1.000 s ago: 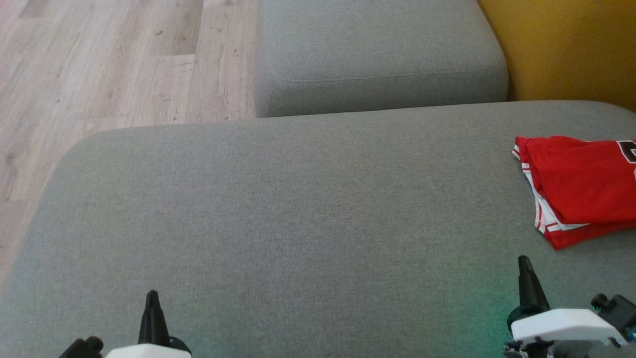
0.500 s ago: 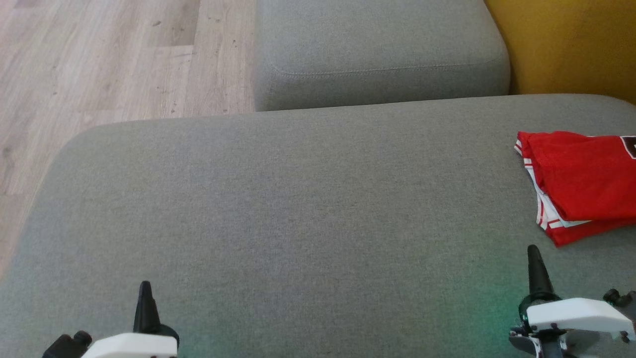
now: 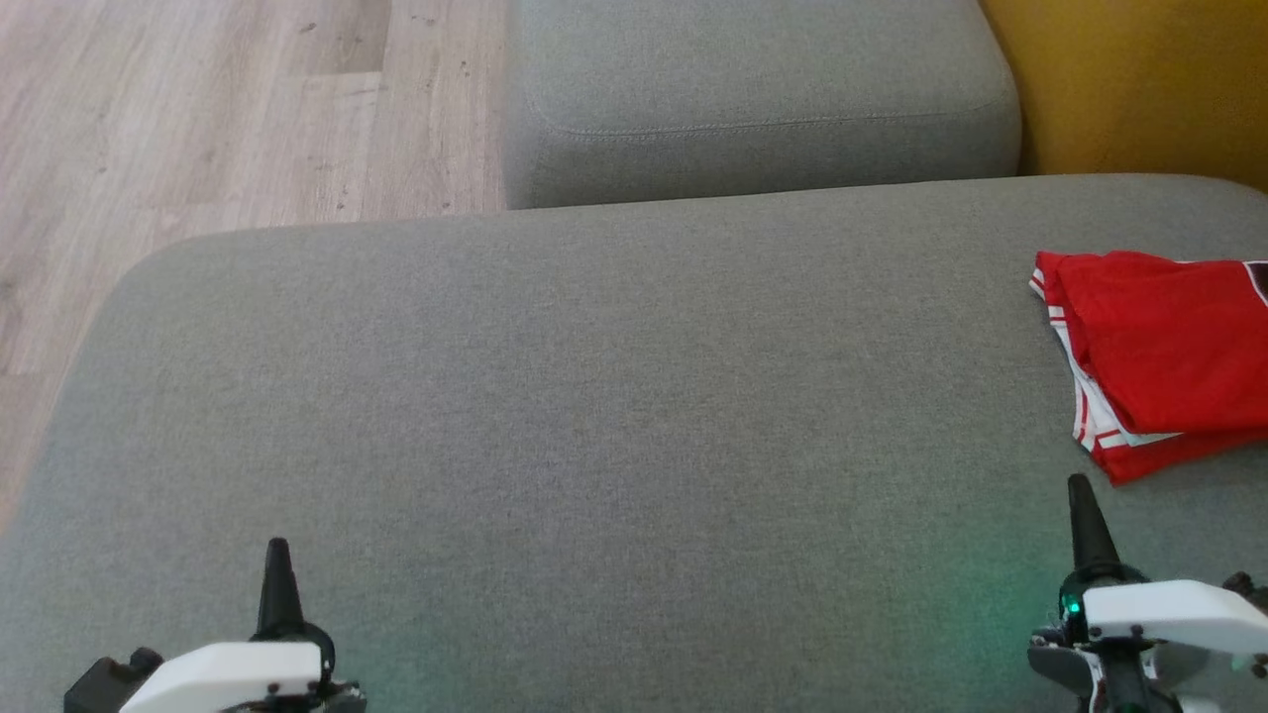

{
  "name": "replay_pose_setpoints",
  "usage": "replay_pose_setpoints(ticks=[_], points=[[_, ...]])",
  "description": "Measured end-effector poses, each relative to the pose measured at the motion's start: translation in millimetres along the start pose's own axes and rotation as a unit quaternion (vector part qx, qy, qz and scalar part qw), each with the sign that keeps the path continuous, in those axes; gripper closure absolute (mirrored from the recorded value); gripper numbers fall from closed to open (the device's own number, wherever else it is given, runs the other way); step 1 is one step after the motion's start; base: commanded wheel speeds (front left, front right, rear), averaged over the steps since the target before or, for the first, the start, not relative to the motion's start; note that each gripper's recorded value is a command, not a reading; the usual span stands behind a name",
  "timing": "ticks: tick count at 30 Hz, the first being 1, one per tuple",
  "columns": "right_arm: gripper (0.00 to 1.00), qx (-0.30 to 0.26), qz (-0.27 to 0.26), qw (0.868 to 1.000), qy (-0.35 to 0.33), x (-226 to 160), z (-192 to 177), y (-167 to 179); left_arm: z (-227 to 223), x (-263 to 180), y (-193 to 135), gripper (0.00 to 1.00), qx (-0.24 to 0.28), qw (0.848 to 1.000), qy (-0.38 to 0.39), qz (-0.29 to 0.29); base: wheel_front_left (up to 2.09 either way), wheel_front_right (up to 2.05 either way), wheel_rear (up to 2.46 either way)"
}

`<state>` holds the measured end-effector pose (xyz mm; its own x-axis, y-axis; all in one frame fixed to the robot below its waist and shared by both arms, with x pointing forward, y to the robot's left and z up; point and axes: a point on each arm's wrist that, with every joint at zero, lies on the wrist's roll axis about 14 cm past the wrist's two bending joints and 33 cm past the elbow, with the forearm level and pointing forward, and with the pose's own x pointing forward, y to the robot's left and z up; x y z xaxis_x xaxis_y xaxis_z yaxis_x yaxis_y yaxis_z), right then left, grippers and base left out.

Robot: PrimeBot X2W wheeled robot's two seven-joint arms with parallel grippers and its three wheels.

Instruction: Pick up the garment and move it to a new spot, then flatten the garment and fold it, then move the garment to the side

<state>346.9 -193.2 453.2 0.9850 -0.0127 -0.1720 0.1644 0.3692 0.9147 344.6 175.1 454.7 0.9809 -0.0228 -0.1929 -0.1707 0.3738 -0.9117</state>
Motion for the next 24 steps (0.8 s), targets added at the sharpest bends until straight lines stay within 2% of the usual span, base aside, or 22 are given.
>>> replay_pose_setpoints(ticks=[24], points=[[1.00,0.138,0.023,0.990,-0.011,17,16,14,16,17,-12,1.00,-0.139,0.990,-0.005,-0.030,0.00,0.00,0.00]])
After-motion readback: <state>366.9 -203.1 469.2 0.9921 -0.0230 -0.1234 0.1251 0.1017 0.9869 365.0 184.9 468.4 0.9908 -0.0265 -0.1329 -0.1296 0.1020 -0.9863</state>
